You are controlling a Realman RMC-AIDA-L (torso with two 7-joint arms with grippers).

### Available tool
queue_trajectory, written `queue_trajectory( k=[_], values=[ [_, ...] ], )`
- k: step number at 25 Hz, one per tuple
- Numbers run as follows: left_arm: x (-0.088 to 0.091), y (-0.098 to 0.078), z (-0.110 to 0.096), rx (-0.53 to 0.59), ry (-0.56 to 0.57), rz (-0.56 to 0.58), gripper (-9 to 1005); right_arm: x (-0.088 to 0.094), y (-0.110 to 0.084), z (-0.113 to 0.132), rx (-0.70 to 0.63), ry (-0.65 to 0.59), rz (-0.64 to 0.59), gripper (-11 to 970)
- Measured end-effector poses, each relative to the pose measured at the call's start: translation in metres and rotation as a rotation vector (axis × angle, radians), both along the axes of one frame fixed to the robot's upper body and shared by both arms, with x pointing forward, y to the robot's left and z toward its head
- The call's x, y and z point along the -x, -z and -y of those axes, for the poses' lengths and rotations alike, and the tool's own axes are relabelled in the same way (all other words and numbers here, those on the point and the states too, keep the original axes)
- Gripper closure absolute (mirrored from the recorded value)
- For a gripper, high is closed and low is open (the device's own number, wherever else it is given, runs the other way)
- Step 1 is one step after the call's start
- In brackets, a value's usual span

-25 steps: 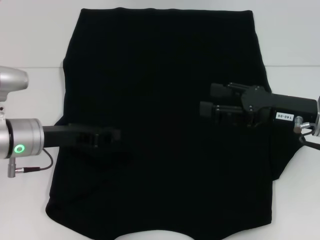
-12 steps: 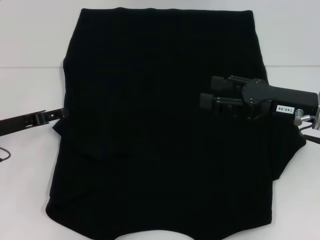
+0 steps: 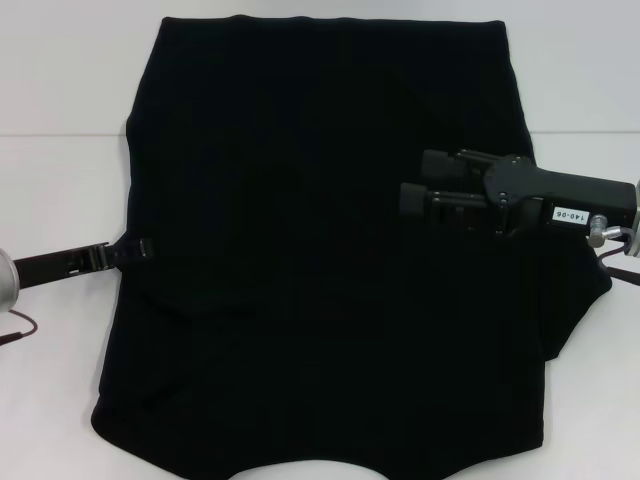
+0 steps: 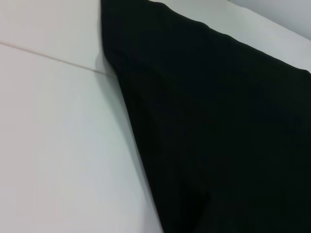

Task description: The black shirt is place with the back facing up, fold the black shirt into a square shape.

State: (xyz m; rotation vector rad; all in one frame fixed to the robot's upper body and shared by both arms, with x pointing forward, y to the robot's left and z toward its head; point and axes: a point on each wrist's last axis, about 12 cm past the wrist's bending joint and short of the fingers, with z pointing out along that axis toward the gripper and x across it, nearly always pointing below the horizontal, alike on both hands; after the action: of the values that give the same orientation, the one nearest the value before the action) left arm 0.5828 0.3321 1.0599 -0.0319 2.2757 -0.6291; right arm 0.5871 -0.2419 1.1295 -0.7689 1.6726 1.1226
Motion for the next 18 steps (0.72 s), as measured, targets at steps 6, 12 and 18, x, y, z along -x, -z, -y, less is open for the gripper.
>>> queue_trajectory(
  k=[6, 12, 18],
  values=[
    [-0.0025, -0.0019, 0.0035, 0.002, 0.018, 0.001, 99, -0.0003, -0.0007, 0.0010, 0.002, 0.000, 0.002, 77],
    [-0.0032, -0.0022, 0.0073, -0.012, 0.046, -0.002, 187, 0.0002, -0.0007, 0.0027, 0.005, 0.004, 0.004, 77],
    [-0.0040, -0.0046, 0.0084, -0.007, 0.058, 0.004, 360, 0.0010, 0.0001, 0.0036, 0.005, 0.006, 0.002, 78]
  ],
)
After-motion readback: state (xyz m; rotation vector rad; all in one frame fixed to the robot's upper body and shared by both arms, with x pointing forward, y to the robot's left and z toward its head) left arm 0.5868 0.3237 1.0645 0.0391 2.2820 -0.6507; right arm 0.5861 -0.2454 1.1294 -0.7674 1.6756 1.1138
